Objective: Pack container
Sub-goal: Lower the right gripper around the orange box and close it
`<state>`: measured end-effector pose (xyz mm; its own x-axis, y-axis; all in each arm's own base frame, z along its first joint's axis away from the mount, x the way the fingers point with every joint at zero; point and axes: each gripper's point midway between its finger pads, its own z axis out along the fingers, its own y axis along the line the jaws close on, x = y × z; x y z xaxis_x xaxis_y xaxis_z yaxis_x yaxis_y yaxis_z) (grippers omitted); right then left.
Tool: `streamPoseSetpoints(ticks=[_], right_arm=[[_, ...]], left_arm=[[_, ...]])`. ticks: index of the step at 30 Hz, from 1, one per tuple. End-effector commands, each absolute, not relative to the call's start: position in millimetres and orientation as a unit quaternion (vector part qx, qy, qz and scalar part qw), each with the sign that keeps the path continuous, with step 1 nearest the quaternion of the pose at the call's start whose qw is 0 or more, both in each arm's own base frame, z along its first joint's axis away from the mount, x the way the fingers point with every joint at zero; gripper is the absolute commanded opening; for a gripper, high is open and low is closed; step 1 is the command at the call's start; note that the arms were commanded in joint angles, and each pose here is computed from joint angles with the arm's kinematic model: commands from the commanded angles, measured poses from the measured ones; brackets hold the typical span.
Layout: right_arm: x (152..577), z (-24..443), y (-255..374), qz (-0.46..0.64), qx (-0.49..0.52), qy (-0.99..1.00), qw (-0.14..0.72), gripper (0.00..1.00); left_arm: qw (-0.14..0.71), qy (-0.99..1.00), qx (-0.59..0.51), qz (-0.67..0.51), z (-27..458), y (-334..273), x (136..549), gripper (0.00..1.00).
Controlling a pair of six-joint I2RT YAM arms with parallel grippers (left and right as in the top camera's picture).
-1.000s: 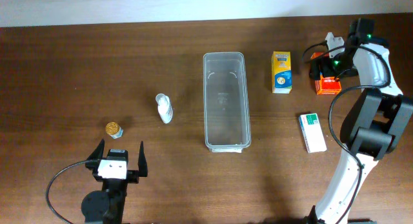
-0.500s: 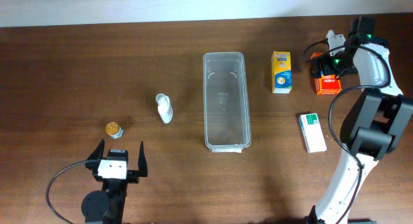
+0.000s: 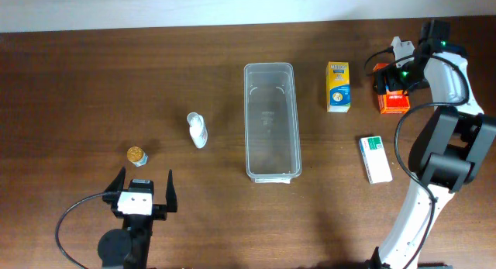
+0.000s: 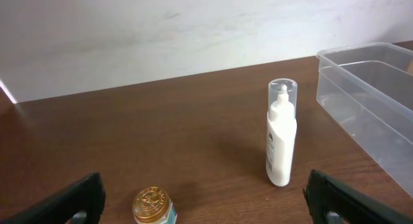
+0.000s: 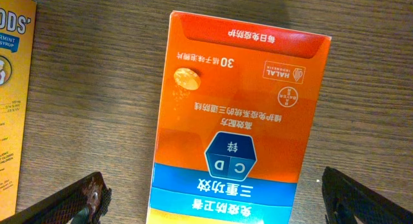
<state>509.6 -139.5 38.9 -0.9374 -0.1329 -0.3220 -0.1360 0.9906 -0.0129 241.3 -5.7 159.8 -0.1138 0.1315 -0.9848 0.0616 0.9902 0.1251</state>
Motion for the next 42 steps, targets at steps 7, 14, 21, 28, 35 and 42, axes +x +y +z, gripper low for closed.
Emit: streamPoseSetpoints(ticks=[7,14,21,28,35,42], right_arm=[[504,17,-139,0.008,-0.071,0.988,0.14,0.98],[503,10,-139,0.01,-0.071,0.988,0.135,0.98],[501,4,-139,0.012,-0.07,0.989,0.127,0.98],[498,-7,-138,0.017,-0.057,0.991,0.116,0.98],[497,-7,-144,-0.001,-0.055,0.992,0.111,0.93],[498,-7,-147,-0.009,-0.054,0.992,0.111,0.73]], left_arm=[[0.66,0.747,0.07,0.032,156,-5,241,0.99],[0.66,0.747,0.07,0.032,156,-5,241,0.99],[0.66,0.747,0.07,0.032,156,-5,241,0.99],[0.66,0.747,0.07,0.032,156,-5,241,0.99],[0.66,0.747,0.07,0.032,156,-5,241,0.99],[0.66,0.747,0.07,0.032,156,-5,241,0.99]])
